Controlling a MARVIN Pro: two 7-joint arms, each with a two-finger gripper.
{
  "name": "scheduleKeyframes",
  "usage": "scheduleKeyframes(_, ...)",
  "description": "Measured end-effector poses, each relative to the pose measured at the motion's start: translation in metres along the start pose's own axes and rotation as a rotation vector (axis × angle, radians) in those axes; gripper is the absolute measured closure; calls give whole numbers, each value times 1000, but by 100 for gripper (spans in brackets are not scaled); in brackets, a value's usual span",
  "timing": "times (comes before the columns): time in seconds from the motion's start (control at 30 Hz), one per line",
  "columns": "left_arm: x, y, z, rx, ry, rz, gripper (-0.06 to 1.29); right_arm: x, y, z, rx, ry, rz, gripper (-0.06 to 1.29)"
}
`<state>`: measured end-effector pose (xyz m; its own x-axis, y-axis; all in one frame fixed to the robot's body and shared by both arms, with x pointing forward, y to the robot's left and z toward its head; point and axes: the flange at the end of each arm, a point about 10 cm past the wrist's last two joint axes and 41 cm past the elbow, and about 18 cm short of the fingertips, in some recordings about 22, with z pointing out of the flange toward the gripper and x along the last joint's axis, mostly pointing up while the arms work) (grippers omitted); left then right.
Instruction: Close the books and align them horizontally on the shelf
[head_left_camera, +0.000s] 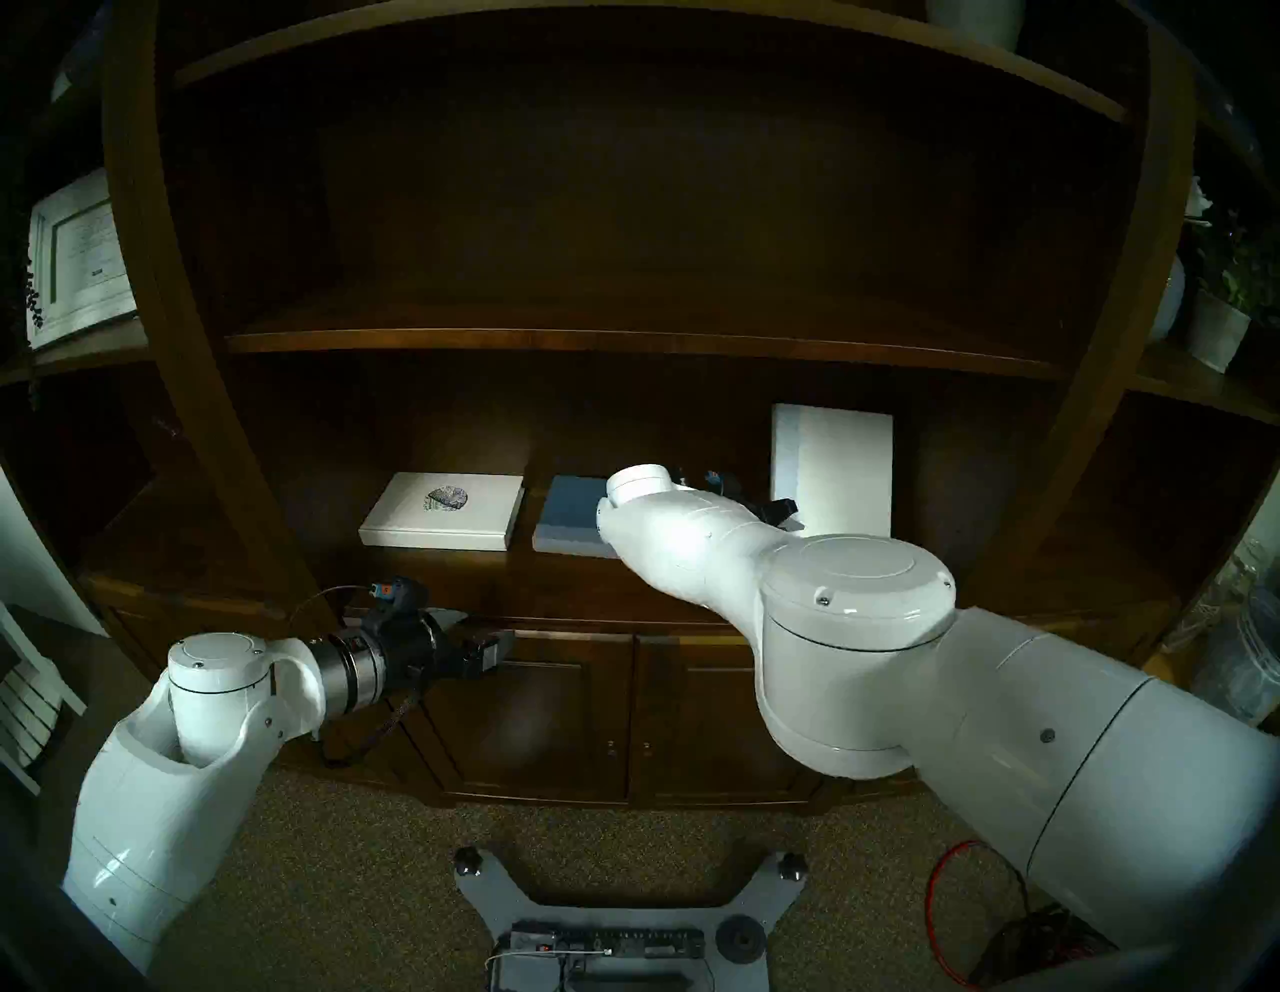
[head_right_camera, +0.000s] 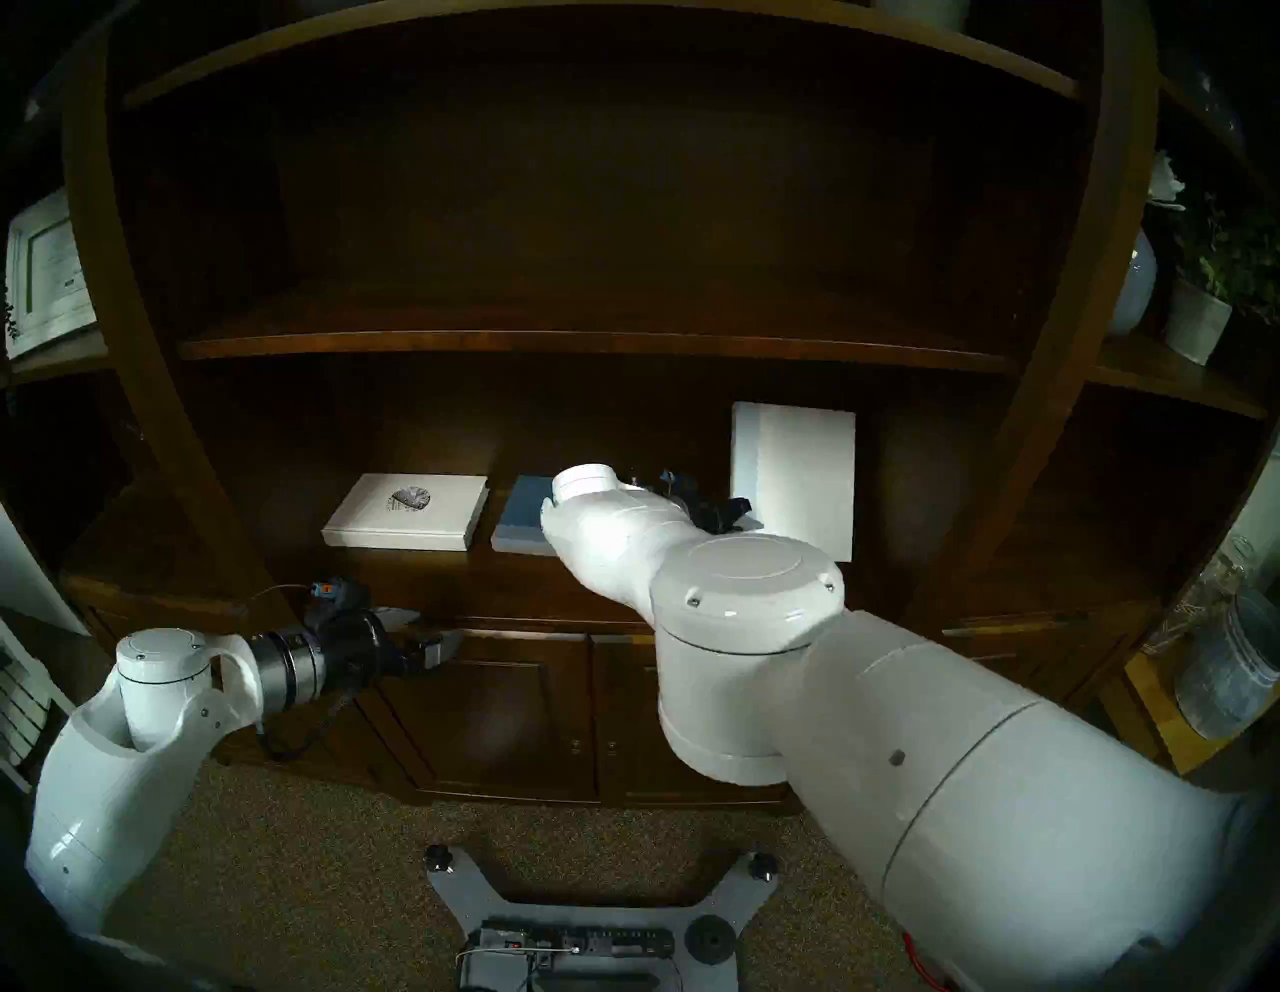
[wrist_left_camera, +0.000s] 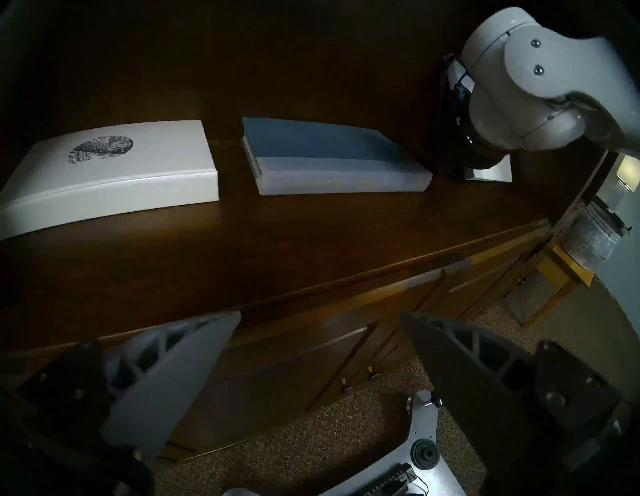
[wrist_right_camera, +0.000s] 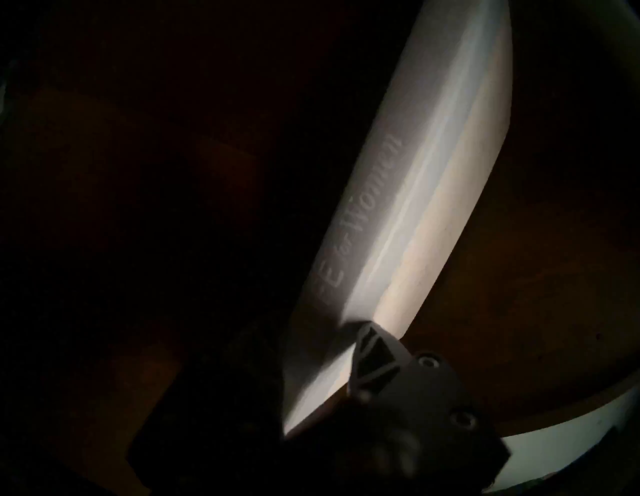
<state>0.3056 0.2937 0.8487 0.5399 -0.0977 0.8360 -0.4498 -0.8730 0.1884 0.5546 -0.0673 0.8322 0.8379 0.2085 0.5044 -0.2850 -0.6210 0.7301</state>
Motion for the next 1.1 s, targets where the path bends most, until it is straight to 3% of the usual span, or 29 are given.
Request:
scheduleKeyframes(0.77, -1, 0, 0, 0, -2, -1, -3, 10, 5, -8, 18, -29, 51, 104)
scheduleKeyframes(0.8, -1, 0, 0, 0, -2, -1, -3, 11, 5, -9, 21, -28, 52, 101)
scheduleKeyframes(0.87, -1, 0, 0, 0, -3, -2, -3, 14, 4, -14, 26, -19, 54, 82)
scheduleKeyframes(1.03, -1, 0, 0, 0, -3, -2, -3, 20, 3, -23, 37, -2, 57, 65)
scheduleKeyframes(1.1, -1, 0, 0, 0, -3, -2, -3, 21, 3, -25, 39, 1, 58, 48)
